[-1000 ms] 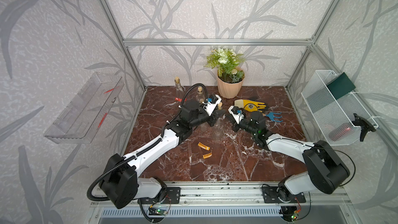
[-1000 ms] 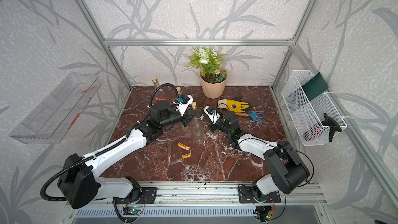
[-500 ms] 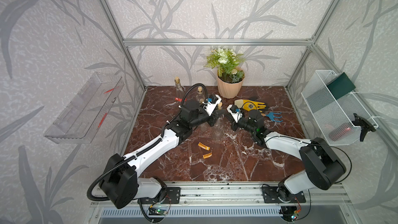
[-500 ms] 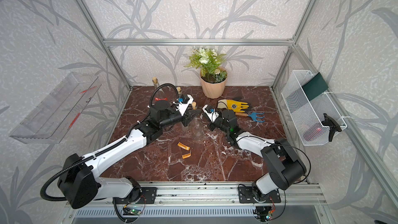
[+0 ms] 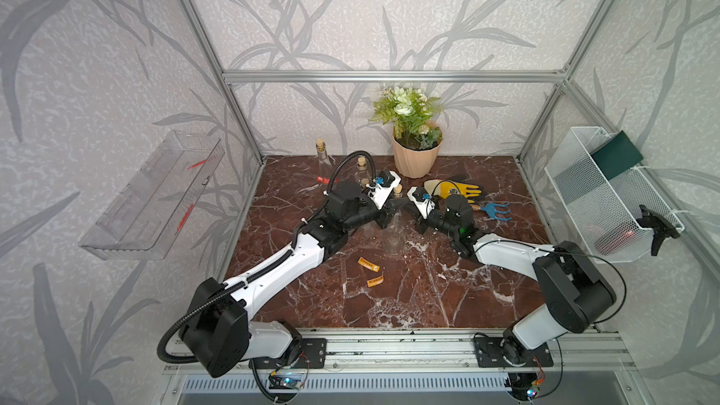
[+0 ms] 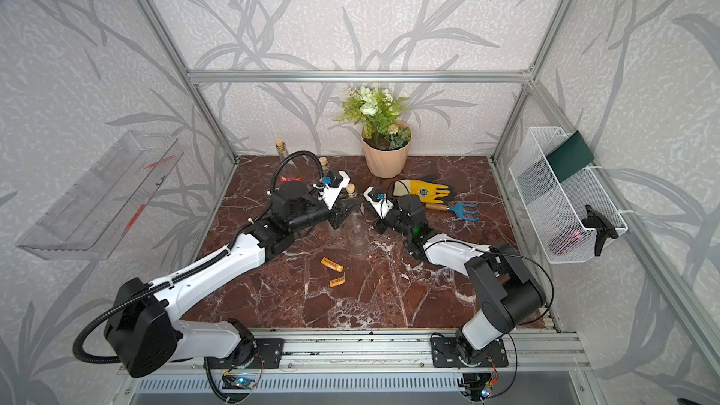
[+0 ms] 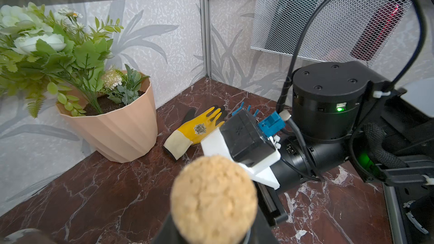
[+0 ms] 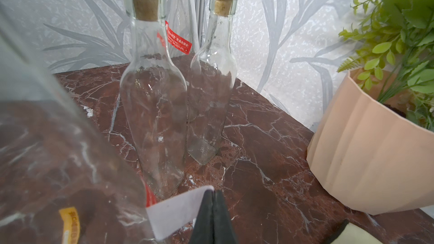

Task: Remove the label from the bottle
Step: Tear open the label from the bottle.

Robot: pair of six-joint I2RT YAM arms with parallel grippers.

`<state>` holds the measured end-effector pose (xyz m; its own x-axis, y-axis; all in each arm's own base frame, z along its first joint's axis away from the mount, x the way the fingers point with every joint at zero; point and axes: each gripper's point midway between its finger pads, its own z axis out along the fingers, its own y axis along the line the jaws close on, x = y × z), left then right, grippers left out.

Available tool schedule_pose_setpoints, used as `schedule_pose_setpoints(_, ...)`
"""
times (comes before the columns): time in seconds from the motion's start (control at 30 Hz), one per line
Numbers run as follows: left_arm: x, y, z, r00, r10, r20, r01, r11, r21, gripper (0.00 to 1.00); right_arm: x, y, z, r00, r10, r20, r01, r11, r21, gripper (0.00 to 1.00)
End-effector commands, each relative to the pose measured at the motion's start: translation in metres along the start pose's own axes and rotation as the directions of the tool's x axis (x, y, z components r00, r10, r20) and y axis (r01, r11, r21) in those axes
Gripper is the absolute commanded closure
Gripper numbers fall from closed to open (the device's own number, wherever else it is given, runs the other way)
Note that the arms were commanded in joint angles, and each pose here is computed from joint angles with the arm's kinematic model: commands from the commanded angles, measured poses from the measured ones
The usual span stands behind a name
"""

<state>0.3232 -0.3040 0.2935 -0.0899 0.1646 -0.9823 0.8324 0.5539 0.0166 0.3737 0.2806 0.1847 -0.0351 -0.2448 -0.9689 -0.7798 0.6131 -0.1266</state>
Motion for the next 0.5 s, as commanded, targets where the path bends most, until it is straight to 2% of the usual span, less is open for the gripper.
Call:
schedule_pose_setpoints(0.0, 0.0297, -0.0032, -0.0010, 0.996, 0.006, -0.093, -0.005, 1.000, 0.006, 0.92, -0.0083, -0.0100, 0.0056, 1.000, 0.000, 0.026, -0.001, 1.000, 0.016, 1.00)
schedule_pose_setpoints(0.47, 0.0294, -0.0025, -0.0025, 0.995, 0.013, -0.094, -0.013, 1.000, 0.000, 0.92, -0.0103, -0.0150, 0.0152, 0.999, 0.013, 0.036, -0.013, 1.000, 0.004, 1.00)
